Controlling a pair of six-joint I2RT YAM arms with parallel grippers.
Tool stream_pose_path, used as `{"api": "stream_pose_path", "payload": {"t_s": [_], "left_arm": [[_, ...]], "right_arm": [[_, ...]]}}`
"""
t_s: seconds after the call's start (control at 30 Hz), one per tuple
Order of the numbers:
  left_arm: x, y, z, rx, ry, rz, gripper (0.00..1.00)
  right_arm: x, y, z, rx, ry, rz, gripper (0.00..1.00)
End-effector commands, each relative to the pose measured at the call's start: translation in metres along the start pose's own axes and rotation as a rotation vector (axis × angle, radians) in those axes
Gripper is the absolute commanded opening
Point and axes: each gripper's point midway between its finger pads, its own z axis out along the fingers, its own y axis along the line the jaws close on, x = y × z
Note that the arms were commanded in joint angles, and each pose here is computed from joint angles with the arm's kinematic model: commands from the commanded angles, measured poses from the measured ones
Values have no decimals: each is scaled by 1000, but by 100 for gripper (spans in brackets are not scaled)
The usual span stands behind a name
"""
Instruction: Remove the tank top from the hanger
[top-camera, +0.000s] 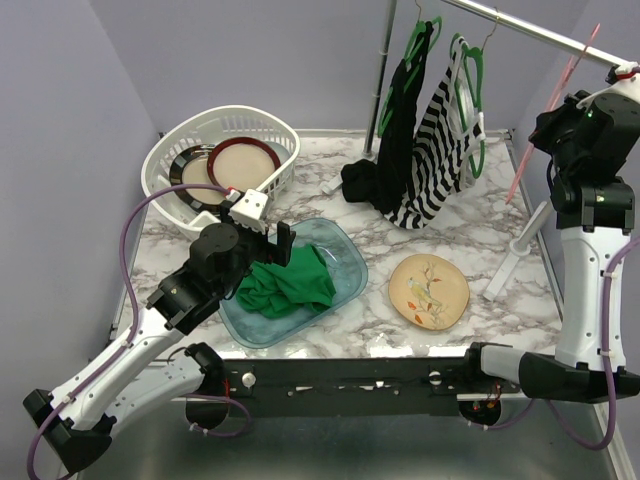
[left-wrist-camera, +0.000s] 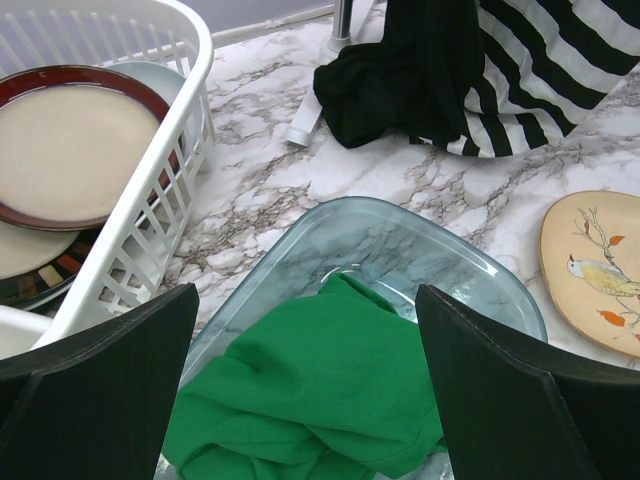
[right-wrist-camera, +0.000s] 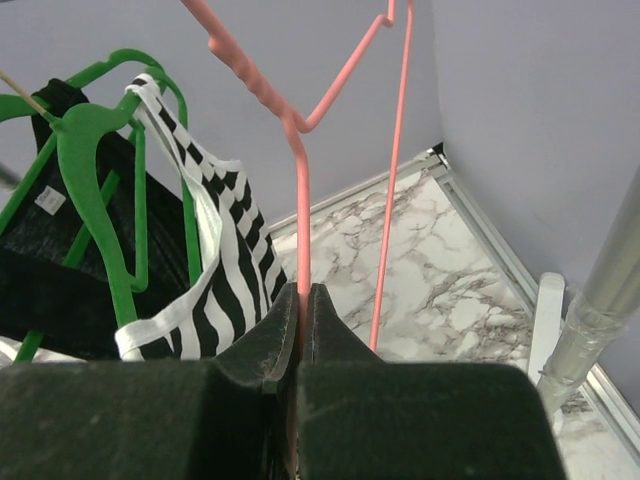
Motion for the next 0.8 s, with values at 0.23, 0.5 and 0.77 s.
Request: {"api": "stream_pose_path", "payload": {"t_s": [0.23, 0.5, 0.77], "left_arm": [[-3, -1, -1, 5, -8, -6, 99], [-4, -1, -1, 9, -14, -11, 99], [-3, -4, 1, 19, -7, -14, 99]], "right_arm": [[-6, -18, -25, 80, -21, -7, 44], [-18, 1, -67, -38, 40, -43, 63], [-48, 61, -121, -369, 37, -1, 64]]}}
